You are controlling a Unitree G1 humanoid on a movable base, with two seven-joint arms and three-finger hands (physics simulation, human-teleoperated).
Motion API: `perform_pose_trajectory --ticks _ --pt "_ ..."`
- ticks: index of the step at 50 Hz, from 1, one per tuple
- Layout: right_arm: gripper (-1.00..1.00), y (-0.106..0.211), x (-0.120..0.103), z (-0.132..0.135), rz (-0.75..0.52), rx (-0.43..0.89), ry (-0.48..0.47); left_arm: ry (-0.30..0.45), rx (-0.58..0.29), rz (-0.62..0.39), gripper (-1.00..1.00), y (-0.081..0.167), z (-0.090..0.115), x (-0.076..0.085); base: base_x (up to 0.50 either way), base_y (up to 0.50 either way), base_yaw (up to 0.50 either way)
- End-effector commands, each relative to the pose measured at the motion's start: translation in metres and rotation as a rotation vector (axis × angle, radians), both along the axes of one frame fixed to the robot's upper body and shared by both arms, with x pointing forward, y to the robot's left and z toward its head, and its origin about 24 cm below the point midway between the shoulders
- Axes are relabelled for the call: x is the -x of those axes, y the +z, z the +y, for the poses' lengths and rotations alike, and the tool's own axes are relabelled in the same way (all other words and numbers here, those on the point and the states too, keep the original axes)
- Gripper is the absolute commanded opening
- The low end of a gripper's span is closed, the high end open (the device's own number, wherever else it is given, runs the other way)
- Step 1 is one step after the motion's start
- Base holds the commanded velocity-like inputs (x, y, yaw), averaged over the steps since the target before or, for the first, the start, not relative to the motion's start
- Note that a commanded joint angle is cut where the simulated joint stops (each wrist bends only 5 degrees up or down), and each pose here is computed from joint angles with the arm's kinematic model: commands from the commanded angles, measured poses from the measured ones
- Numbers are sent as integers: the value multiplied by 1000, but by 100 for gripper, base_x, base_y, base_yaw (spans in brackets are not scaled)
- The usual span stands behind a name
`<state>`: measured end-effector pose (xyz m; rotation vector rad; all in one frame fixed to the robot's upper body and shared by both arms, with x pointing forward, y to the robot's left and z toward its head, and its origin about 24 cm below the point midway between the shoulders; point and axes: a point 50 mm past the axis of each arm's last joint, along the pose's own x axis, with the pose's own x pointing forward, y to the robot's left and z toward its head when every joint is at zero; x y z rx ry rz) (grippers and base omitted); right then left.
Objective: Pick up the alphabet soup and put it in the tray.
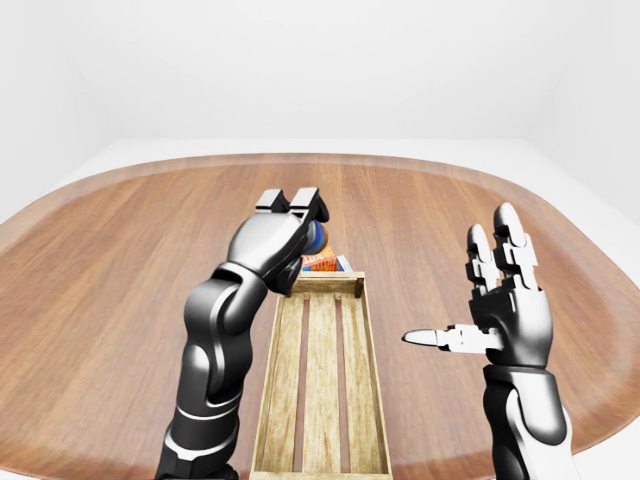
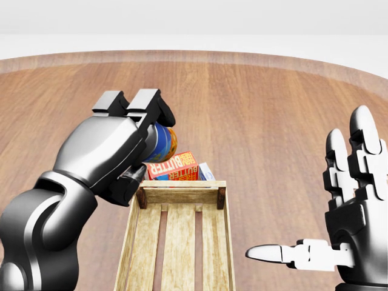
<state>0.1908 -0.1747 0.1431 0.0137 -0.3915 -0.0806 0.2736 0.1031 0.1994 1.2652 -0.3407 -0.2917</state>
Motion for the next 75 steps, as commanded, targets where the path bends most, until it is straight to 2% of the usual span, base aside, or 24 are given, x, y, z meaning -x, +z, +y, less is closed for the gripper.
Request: perform_pose_trajectory --ticks 1,6,11,22,24,39,45,55,75 --pt "100 0 0 -1 2 -1 -3 -16 -36 107 -100 -34 -17 11 0 0 0" --pt "100 0 1 -1 0 4 -4 -38 -45 140 -100 -44 -22 16 0 0 0" --pt "100 -2 -1 -1 10 1 -5 -64 -110 216 -100 -68 -26 18 0 0 0" --pt "100 -4 -1 -1 21 6 -10 -113 -183 310 -100 -97 -37 29 0 0 0" --pt "100 -7 -1 -2 35 2 -13 -111 -161 304 -100 -94 -39 29 0 0 0" --pt "100 -14 -1 -5 65 2 -20 -145 -214 367 -100 -113 -43 35 0 0 0" --pt "100 -12 -1 -5 57 1 -19 -143 -258 399 -100 -123 -43 30 0 0 0" --pt "100 -11 -1 -4 54 5 -19 -147 -275 450 -100 -135 -45 27 0 0 0" --pt "100 -6 1 -3 30 11 -21 -175 -251 486 -100 -140 -50 24 0 0 0"
